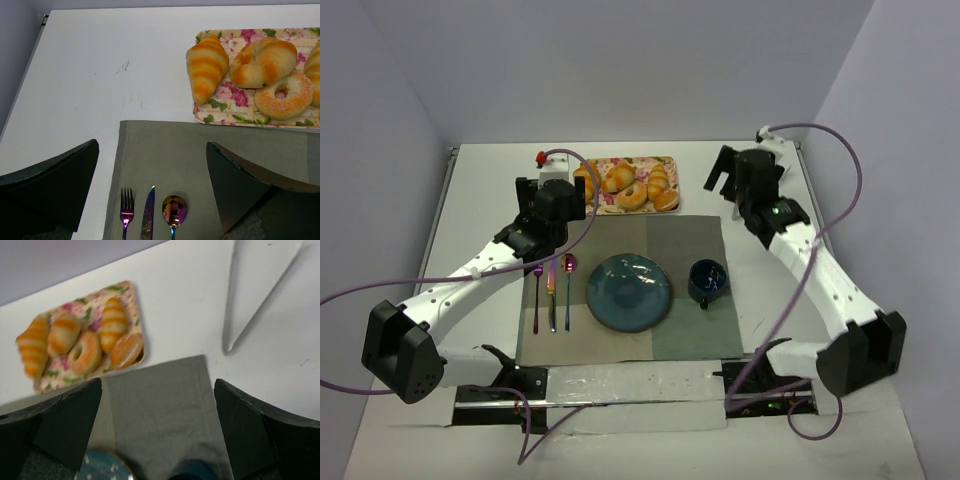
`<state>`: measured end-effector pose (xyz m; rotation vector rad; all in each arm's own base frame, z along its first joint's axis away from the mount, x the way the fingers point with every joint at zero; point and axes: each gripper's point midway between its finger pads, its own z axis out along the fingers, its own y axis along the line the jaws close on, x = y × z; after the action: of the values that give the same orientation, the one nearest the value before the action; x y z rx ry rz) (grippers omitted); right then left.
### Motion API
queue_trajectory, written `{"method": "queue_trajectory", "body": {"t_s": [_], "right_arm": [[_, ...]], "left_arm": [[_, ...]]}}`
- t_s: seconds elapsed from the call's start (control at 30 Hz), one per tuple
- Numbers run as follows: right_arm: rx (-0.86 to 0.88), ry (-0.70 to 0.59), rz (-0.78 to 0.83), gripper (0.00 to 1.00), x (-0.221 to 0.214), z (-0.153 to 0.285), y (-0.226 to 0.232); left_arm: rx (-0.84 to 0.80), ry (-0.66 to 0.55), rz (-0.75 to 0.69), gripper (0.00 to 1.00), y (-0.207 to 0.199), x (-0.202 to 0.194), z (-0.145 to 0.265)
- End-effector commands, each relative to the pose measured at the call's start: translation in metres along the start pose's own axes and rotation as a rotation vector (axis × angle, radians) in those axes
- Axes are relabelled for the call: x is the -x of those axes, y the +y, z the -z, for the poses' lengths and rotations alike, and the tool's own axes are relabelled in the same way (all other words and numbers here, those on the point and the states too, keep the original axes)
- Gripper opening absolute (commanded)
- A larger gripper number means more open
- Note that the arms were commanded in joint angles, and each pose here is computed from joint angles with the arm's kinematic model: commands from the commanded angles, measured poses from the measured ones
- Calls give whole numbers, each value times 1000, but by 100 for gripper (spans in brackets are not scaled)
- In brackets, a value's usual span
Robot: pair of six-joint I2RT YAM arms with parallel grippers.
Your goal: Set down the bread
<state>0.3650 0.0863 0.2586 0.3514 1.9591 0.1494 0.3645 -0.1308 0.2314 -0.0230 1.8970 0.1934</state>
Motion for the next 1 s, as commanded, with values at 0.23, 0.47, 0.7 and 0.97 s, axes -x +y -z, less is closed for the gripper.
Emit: {"method": "queue_trajectory", "body": {"t_s": [0.23,0.47,0.7,0.97], "right_arm": [[-336,229,-130,100,-15,-123,-64],[-461,341,-161,100,-44,-177,-102],[-537,370,-156,100,-54,-198,-126],[-559,427,-158,100,-78,-214,-143]], "left_arm": [[-4,-40,43,99,-3,19,4],[-4,-59,51,99,0,24,7],[-4,-59,53,99,0,25,7],[-4,-56,50,99,0,23,6]]}}
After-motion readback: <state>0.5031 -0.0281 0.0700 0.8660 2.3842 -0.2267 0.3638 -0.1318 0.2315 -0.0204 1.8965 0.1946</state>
